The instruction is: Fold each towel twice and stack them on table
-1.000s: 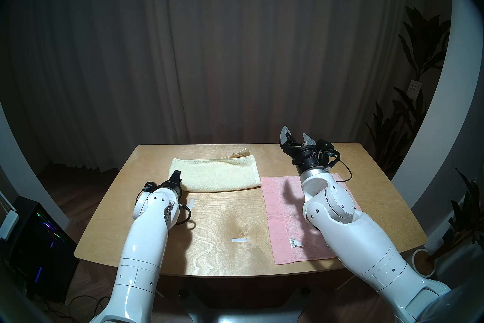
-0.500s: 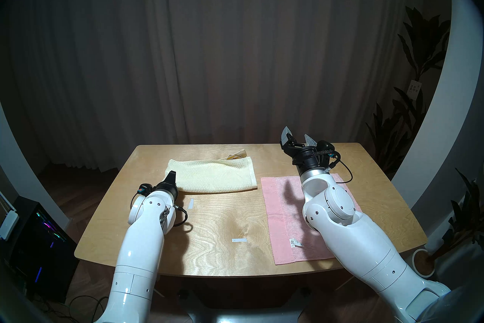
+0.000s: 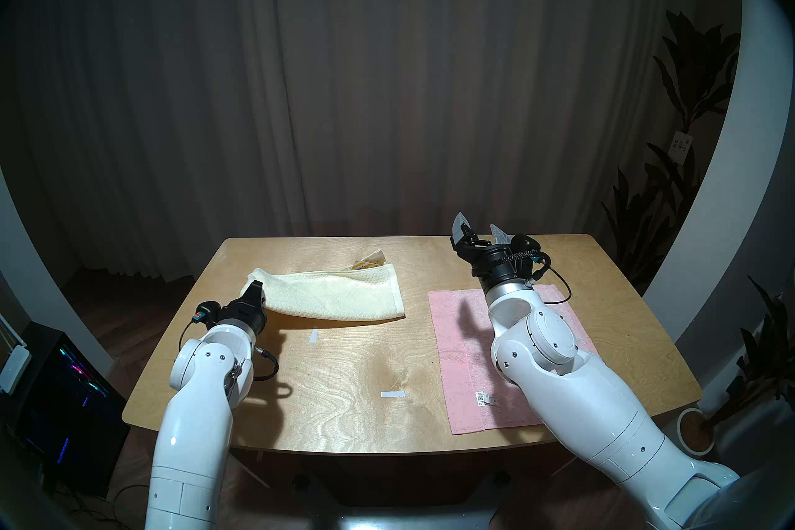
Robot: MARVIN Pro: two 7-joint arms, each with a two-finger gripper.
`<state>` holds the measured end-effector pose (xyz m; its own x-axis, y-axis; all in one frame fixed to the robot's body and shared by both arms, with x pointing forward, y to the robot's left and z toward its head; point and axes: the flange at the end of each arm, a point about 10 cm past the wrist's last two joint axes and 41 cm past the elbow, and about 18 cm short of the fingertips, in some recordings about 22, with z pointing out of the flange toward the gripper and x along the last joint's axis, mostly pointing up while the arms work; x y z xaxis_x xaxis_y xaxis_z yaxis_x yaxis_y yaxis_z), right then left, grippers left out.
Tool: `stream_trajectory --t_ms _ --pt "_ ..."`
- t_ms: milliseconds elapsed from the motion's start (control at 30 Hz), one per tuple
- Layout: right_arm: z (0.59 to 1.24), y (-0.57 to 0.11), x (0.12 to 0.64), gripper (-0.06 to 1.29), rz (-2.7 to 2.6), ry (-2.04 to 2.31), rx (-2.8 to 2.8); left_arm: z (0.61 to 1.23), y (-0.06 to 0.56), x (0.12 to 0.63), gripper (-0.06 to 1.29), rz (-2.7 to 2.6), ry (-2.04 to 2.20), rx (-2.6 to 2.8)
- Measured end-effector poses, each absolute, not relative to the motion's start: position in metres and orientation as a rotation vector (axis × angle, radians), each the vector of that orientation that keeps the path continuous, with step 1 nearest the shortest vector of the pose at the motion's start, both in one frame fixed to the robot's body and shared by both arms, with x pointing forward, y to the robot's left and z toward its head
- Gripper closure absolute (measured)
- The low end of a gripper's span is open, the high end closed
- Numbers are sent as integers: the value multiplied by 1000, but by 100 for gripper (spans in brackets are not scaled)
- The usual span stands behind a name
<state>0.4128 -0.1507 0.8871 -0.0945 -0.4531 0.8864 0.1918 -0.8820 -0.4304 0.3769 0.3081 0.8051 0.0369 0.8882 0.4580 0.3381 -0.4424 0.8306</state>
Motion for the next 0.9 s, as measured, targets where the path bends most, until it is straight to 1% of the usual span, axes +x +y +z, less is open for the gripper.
stream_trajectory --t_ms 100,467,700,900 --pt "887 -146 412 1 -2017 268 -1756 805 318 369 126 1437 1199 1821" --pt "889 -142 414 1 -2020 245 -1747 795 345 366 126 1502 1135 1842" --pt "888 -146 417 1 -2073 224 -1761 801 348 369 126 1533 1092 1841" --pt "880 -149 416 1 -2189 79 -1756 809 336 373 126 1584 966 1886"
